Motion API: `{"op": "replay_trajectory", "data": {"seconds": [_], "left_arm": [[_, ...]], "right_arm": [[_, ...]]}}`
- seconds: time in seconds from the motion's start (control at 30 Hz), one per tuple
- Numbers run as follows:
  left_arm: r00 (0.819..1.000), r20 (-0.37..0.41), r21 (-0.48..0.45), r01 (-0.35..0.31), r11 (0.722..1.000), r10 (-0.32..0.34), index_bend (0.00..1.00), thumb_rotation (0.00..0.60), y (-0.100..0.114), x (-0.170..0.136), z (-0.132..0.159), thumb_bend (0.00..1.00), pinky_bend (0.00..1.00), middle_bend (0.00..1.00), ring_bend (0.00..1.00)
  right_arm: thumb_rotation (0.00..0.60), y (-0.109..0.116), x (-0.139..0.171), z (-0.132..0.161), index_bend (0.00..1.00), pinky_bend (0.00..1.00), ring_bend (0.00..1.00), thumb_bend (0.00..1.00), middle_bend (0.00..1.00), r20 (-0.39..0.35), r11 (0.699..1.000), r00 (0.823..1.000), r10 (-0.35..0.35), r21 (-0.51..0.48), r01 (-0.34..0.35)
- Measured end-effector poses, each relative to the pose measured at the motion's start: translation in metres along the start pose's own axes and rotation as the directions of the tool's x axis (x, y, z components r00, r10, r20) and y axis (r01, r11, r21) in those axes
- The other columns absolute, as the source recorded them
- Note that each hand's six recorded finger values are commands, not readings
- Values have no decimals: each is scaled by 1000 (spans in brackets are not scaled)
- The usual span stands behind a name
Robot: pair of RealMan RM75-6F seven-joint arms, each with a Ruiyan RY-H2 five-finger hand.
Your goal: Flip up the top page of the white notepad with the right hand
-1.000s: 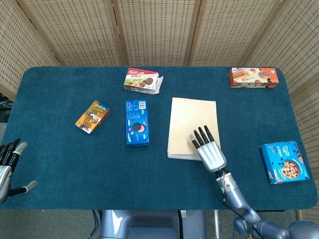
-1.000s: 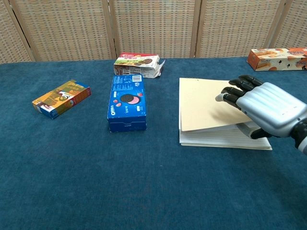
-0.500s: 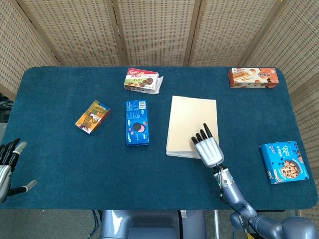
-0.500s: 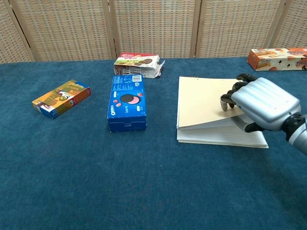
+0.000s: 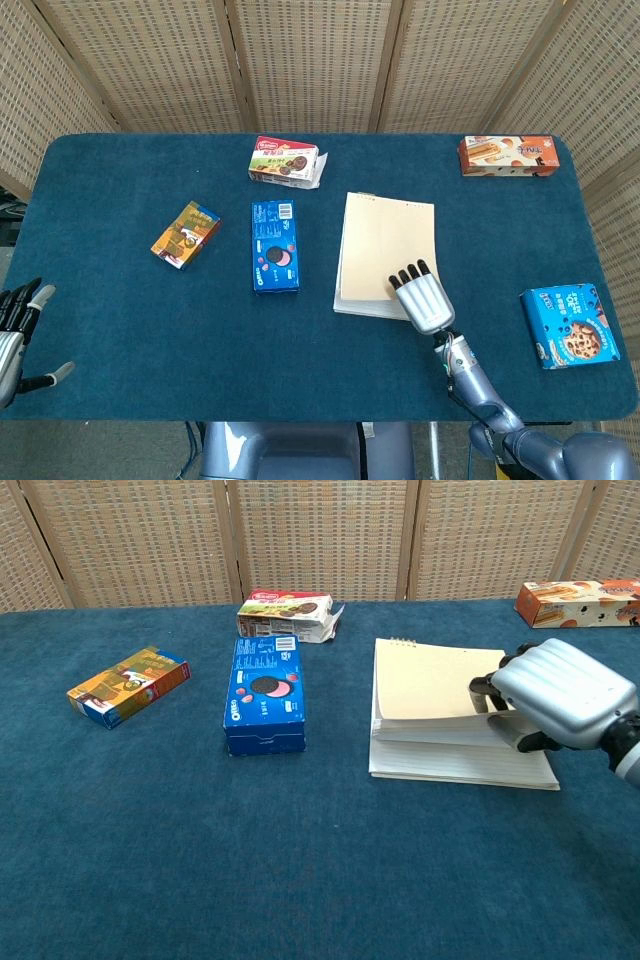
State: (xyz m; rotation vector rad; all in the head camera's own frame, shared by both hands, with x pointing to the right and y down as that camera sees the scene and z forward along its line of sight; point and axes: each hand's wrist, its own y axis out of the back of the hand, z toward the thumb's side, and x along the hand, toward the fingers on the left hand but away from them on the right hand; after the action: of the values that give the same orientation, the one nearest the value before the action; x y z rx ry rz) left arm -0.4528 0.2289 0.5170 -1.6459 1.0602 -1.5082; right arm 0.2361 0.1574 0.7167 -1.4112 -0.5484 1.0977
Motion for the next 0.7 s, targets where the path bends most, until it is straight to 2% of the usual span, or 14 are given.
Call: {"op": "replay_trajectory", "data": {"seconds": [0.33,0.7], "left_arm": [[1000,4,-1,1,1000,-1,0,600,0,-1,1,0,0,0,0],[1000,10,-3,-1,1000,1,0,600,0,-3,2,0,0,0,0]], "right_arm": [[600,1,22,-11,663,387,464,641,634,-93,999,996,6,-53,-11],[600,20,61,-11,673,401,489,646,653,-185,994,983,-12,-113,-9]]}}
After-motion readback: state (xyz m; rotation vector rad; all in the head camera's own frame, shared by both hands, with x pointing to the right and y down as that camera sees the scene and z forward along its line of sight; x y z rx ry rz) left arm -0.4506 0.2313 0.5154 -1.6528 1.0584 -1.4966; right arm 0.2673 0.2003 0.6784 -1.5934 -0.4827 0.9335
